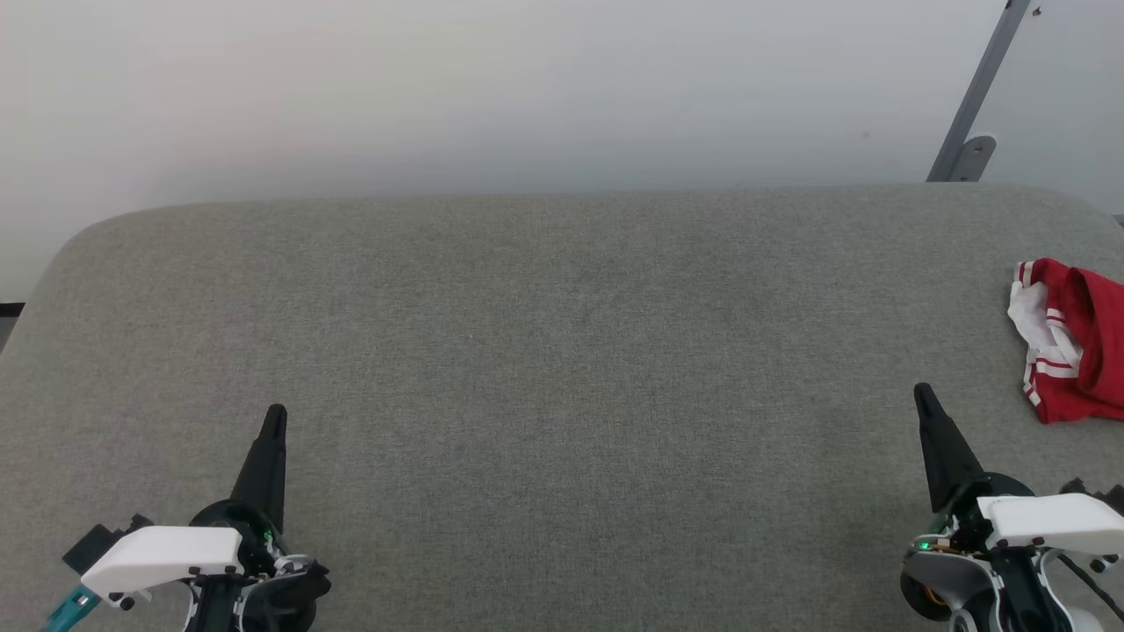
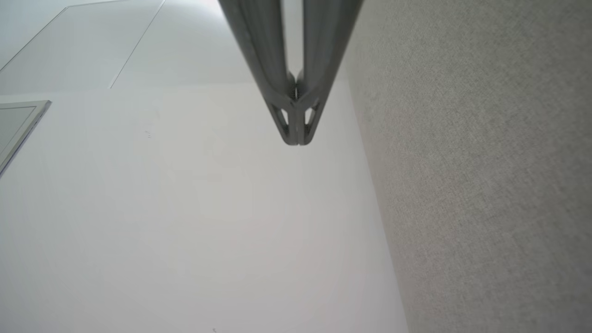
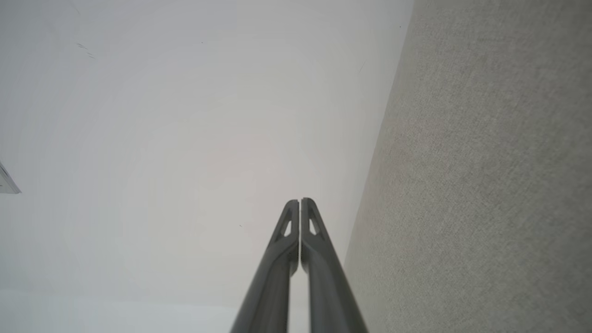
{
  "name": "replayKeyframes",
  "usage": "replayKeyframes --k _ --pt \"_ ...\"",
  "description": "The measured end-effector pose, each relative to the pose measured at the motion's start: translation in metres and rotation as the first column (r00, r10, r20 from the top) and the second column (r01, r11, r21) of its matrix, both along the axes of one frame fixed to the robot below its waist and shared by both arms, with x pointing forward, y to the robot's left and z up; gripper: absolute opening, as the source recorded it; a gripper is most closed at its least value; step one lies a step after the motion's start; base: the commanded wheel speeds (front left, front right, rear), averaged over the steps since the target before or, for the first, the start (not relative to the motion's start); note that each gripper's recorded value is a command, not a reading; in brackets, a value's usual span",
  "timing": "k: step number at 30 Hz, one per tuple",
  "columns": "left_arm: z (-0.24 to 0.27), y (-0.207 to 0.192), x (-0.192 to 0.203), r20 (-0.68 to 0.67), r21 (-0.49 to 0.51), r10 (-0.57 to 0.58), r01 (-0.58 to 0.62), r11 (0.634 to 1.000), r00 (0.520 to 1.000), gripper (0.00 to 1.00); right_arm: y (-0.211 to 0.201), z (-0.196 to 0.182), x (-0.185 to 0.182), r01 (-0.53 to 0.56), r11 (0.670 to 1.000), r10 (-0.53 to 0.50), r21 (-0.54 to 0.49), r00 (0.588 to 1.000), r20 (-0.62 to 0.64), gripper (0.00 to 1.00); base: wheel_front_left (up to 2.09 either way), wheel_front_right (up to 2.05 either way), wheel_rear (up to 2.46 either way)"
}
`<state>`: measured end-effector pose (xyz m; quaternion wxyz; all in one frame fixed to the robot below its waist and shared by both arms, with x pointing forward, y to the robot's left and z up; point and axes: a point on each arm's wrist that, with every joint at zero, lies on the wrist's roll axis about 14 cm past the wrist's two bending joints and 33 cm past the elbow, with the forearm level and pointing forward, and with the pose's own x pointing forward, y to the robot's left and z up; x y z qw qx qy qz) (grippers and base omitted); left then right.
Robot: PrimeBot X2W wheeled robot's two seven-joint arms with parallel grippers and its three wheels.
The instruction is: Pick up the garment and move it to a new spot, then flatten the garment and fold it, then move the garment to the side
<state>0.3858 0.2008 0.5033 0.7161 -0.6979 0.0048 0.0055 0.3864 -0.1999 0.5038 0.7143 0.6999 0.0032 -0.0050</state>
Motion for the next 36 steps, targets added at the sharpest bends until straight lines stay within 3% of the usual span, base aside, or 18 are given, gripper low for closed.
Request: replayKeyframes --k 36 --pt "0.0007 -0.0009 0.0019 0.003 -0.030 0.000 0.000 1.000 1.000 0.00 0.0003 0.0019 0.0022 -0.003 1.000 0.003 0.023 1.000 0.007 0.00 0.00 0.00 0.00"
